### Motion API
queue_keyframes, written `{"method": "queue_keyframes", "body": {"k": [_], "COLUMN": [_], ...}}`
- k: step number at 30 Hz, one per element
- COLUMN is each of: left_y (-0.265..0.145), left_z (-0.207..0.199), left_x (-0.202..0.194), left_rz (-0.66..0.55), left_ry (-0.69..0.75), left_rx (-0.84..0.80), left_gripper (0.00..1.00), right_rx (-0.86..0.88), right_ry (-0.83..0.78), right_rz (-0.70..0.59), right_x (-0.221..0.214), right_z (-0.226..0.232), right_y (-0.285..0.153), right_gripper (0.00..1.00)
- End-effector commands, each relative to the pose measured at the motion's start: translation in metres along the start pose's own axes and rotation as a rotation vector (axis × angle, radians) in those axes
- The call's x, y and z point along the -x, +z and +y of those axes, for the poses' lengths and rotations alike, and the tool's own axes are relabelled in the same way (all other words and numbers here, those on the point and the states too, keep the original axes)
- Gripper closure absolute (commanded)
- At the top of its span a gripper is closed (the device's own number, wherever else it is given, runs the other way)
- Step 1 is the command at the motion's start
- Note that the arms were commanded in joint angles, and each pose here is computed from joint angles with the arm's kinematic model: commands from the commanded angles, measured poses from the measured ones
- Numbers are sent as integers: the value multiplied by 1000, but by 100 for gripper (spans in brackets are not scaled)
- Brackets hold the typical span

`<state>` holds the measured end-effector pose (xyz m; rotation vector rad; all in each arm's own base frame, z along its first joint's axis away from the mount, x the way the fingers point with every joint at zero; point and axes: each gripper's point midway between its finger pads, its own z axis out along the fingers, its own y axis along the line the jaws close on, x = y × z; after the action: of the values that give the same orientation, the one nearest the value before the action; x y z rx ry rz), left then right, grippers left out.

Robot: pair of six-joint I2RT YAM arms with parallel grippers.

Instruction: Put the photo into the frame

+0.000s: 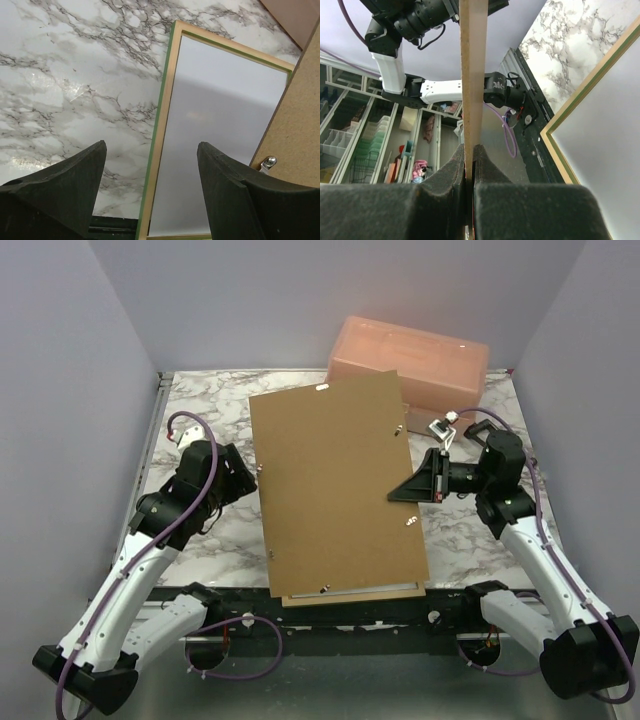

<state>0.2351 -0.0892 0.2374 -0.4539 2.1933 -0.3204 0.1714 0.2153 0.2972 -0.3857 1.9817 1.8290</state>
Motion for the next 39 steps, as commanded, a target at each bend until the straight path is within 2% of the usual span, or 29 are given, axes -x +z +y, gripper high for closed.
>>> {"method": "queue_keyframes", "body": {"k": [1, 7, 11, 16, 24, 30, 35, 39], "left_y": [-4, -2, 7, 33, 73, 96, 111, 118], "left_z": [21, 28, 31, 26, 2, -2, 0, 11], "left_x": [-4, -11, -22, -63, -136, -169, -191, -204], "left_rz": [1, -1, 53, 175, 361, 444, 479, 502], "left_ry": [21, -5, 9, 3, -67, -59, -56, -36], "left_rx": [85, 99, 133, 73, -127, -139, -114, -58], "left_gripper": [25, 25, 25, 27, 32, 33, 37, 47], "right_rx": [28, 34, 36, 18, 1, -6, -12, -13], "right_ry": [-83, -60, -44, -17, 4, 19, 22, 20], "right_rz": [-12, -15, -32, -61, -85, -92, -96, -96], "right_x": [1, -1, -1, 5, 15, 15, 16, 17], "right_z": [10, 5, 1, -6, -10, -13, -15, -15], "right_y": [-1, 0, 1, 3, 0, -3, -5, -7], "right_gripper": [99, 99, 99, 99, 99, 99, 99, 99]}}
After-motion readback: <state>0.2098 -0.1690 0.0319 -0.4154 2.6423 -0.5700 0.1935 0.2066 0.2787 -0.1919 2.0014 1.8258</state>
